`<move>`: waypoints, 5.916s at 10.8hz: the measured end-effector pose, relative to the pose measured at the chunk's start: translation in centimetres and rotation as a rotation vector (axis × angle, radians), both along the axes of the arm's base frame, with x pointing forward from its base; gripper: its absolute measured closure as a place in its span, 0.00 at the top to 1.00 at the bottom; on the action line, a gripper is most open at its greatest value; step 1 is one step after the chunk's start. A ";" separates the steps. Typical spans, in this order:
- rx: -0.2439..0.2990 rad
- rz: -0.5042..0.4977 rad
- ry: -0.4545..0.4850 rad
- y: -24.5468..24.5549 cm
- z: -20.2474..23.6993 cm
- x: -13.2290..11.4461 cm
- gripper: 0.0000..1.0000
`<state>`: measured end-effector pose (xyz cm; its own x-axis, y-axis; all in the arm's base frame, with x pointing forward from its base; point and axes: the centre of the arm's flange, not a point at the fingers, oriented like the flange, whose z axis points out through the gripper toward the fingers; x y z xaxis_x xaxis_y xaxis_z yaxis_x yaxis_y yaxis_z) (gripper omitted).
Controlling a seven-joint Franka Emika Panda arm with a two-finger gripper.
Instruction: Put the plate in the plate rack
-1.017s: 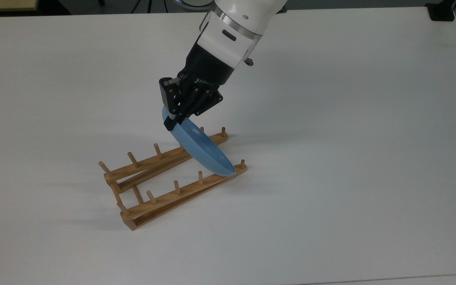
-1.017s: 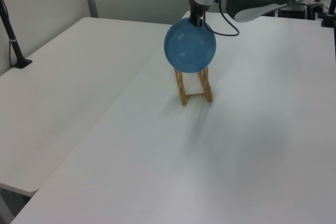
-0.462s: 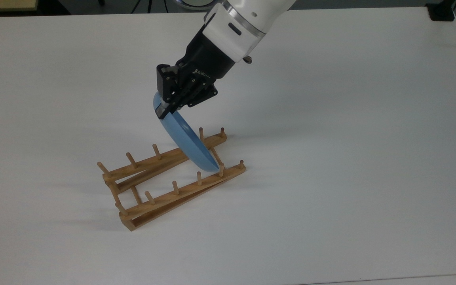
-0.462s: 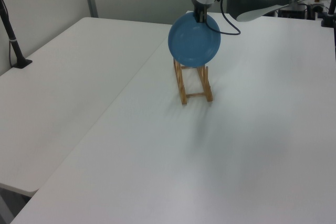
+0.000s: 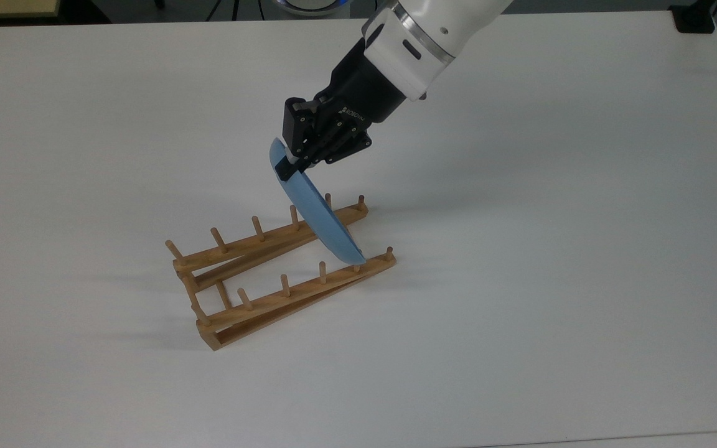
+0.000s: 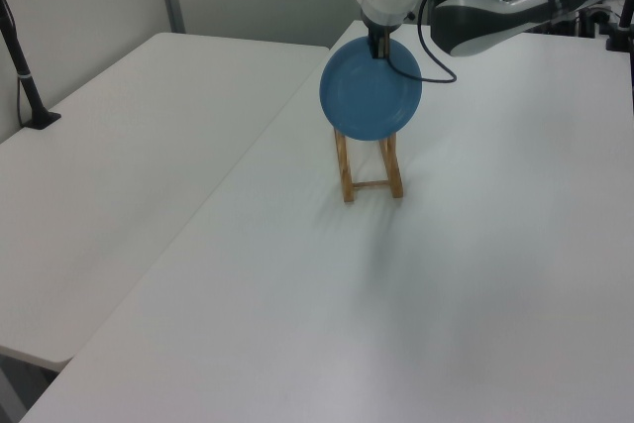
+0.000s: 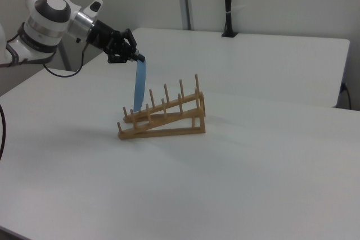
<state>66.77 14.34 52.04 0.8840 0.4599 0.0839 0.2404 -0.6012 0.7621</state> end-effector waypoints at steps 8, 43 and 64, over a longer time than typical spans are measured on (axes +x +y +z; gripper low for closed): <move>-0.032 -0.019 0.032 0.2 -4.0 0.6 0.10; 0.805 -0.529 0.288 -7.7 4.0 -8.5 1.00; 0.799 -1.119 -0.561 3.4 -7.8 -0.9 1.00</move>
<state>65.82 17.72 44.28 0.5068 -0.7518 0.4220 -0.8249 -0.5651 -0.0161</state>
